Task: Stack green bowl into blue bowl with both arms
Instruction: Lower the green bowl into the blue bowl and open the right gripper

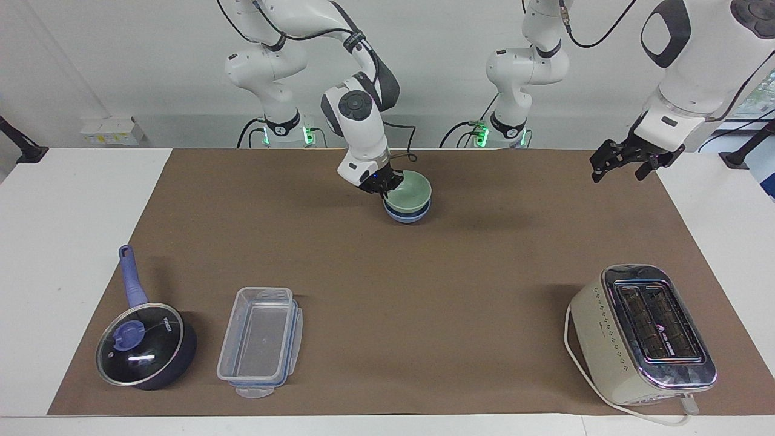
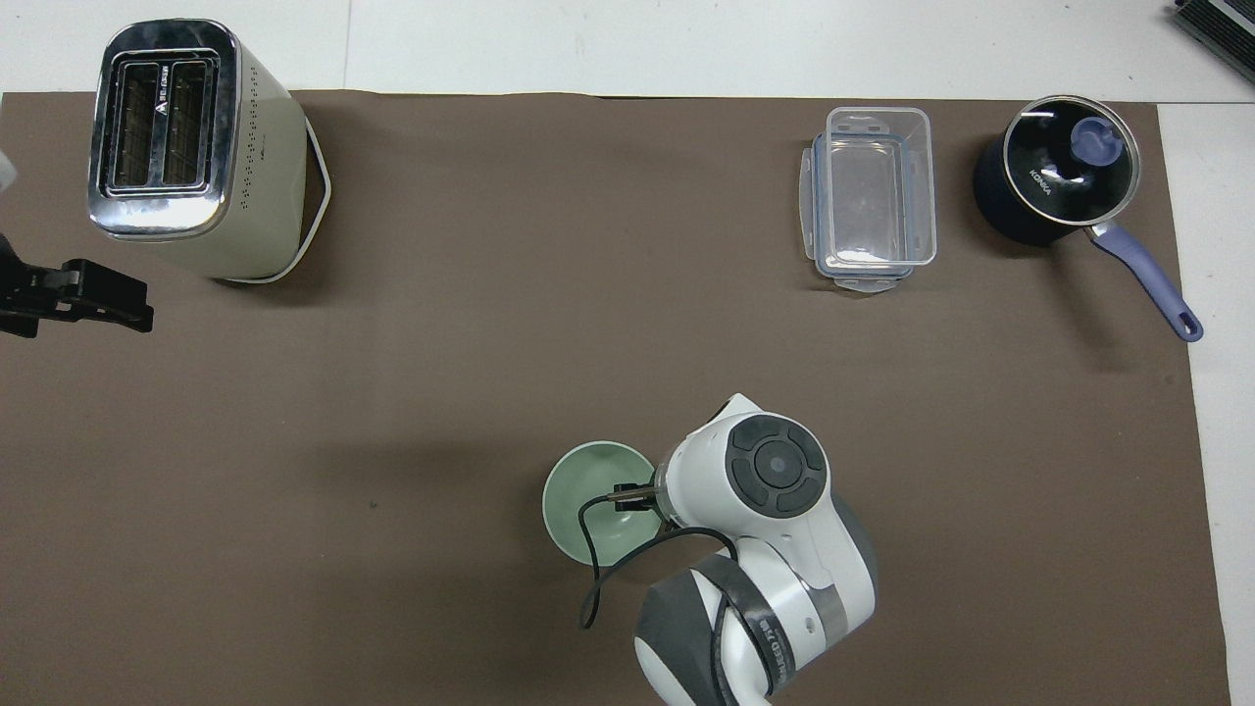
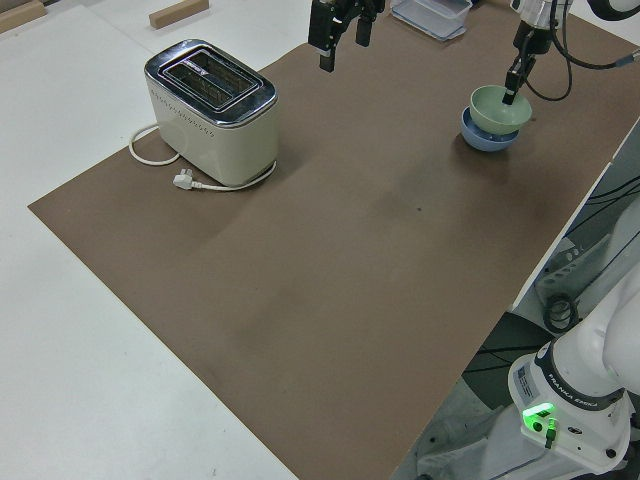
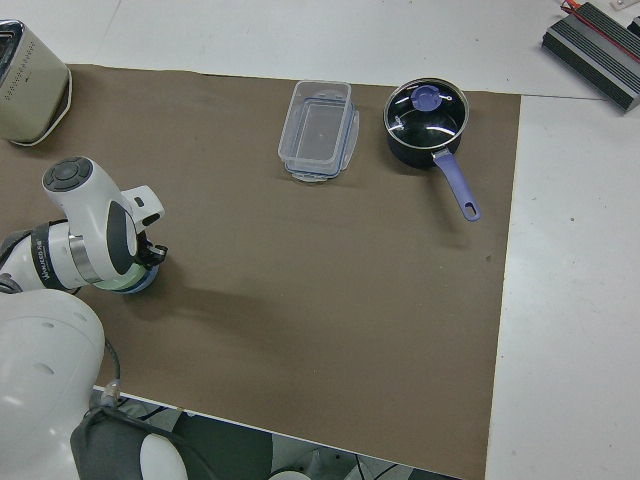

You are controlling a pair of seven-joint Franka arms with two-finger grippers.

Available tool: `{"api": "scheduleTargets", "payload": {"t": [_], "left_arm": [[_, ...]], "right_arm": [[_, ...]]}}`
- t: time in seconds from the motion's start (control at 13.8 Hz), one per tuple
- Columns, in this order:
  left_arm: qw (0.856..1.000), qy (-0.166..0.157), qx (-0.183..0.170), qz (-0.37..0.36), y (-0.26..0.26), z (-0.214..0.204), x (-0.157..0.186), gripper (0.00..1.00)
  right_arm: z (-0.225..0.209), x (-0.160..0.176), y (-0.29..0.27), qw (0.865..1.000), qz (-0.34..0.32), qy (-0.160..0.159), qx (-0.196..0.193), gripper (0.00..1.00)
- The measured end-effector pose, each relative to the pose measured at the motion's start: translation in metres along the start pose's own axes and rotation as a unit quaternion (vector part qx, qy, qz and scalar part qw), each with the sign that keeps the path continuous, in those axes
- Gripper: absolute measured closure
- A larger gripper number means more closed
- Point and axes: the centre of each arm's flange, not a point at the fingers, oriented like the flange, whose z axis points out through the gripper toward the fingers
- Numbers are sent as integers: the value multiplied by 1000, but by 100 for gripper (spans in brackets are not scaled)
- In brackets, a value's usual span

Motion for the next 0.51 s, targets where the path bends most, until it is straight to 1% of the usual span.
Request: {"api": "scheduleTargets", "payload": {"t": [0.22, 0.51], "left_arm": [[1000, 0, 0, 0, 0, 0, 0, 0], [1000, 0, 0, 0, 0, 0, 0, 0]], "right_arm": [[4, 0, 0, 1000, 0, -2, -1, 95], [5, 2, 0, 1000, 1, 5, 2, 95]]}}
